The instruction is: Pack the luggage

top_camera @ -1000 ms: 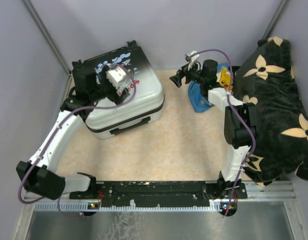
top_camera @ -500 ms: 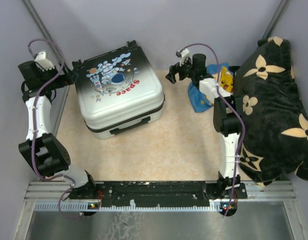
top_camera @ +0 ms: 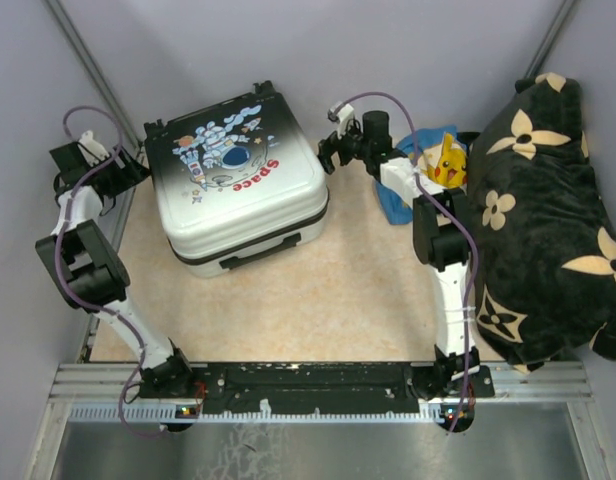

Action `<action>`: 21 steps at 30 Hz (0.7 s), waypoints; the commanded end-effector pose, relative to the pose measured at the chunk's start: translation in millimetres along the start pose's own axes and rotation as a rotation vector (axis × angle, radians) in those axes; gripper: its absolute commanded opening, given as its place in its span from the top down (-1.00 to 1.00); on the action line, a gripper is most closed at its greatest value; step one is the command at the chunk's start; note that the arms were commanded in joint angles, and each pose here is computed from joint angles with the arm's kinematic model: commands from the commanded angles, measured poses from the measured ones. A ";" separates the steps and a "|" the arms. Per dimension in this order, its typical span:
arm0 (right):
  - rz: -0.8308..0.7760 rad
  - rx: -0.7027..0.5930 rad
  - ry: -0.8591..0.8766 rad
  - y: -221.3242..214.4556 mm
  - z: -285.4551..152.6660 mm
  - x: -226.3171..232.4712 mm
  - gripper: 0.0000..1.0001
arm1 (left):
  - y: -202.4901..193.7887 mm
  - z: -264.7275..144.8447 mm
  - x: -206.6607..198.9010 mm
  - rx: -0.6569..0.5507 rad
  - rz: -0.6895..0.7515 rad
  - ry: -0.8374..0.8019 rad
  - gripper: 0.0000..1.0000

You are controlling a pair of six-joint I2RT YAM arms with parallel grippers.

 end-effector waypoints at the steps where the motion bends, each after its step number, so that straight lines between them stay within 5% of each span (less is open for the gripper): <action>1: -0.130 -0.095 0.042 39.7 0.0 11.5 -0.98 | -1.9 27.5 -25.5 0.060 0.103 -0.178 -0.61; 11: -0.166 -0.014 -0.001 24.5 -60.9 39.7 -0.98 | -89.3 56.9 -139.4 0.270 0.308 -0.497 -0.58; 21: -0.083 0.091 -0.155 2.5 -114.3 29.6 -0.98 | -159.8 57.4 -213.2 0.377 0.267 -0.605 -0.59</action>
Point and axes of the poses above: each gripper's point midway between its finger pads, its own z axis out along the fingers, its own x axis along the line the jaws close on, y = z × x, the point moved 8 cm from there along -z, back along the fingers, and after that the axes turned 11 degrees about -z, right-handed, at the moved point
